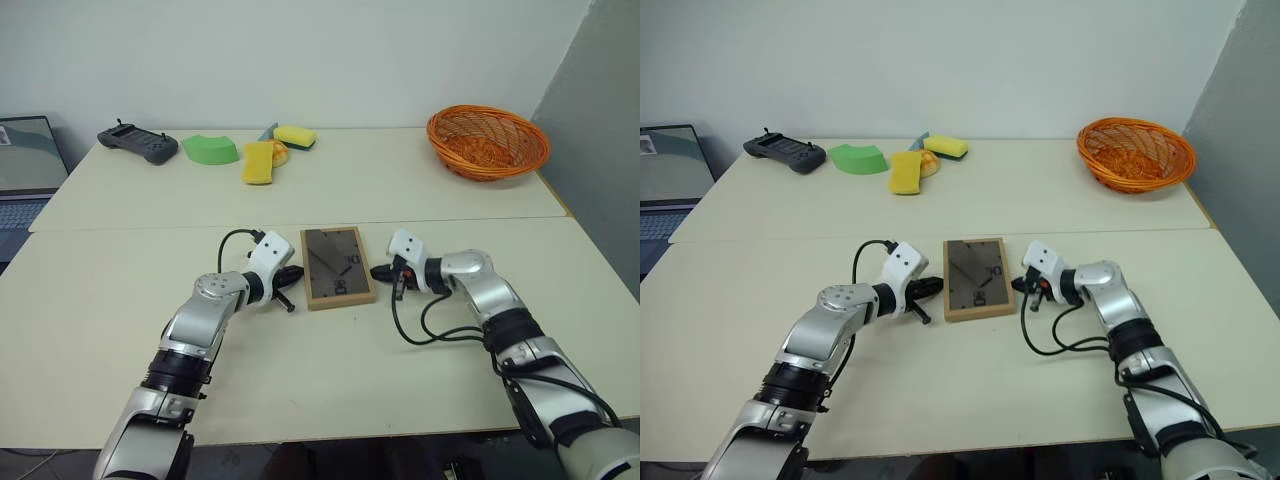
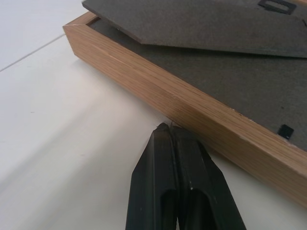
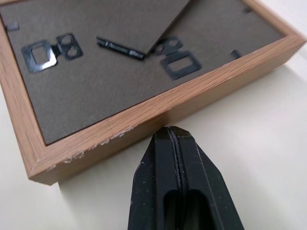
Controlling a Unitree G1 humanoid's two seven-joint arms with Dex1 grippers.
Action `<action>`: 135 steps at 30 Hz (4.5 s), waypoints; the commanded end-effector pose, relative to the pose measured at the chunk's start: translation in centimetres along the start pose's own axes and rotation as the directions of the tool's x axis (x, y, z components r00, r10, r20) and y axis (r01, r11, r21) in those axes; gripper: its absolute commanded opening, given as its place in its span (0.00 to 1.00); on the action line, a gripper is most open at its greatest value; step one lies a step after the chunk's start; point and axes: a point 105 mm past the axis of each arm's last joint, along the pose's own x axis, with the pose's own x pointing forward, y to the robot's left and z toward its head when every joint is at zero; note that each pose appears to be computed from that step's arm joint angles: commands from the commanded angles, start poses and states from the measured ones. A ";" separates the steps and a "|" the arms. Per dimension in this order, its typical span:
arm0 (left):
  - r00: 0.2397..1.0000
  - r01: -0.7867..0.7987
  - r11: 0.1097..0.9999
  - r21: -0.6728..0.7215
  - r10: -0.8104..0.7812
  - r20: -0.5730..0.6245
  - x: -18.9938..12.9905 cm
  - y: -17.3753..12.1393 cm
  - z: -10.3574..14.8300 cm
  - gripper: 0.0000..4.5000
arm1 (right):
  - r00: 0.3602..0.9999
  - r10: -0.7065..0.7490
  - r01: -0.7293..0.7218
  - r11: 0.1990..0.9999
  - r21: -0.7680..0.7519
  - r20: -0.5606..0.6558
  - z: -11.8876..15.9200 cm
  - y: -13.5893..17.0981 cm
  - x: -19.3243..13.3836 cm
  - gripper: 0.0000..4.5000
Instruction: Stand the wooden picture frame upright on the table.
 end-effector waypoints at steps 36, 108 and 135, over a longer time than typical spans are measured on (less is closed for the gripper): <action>0.951 0.309 0.937 0.161 -0.299 -0.083 -1.6 -6.6 0.2 0.01 | 0.991 -0.099 0.097 0.995 -0.032 -0.090 -0.7 -0.9 -4.0 0.00; 0.863 0.279 0.391 -0.877 -0.504 0.050 -0.1 -9.9 -2.6 0.99 | 0.995 0.079 -0.076 0.996 0.048 -0.064 -1.0 3.4 -3.3 0.00; 0.849 0.412 0.420 -0.809 -0.499 0.174 -1.7 -9.5 -0.1 0.44 | 0.997 0.050 -0.044 0.996 0.082 -0.062 -1.5 3.5 -3.2 0.00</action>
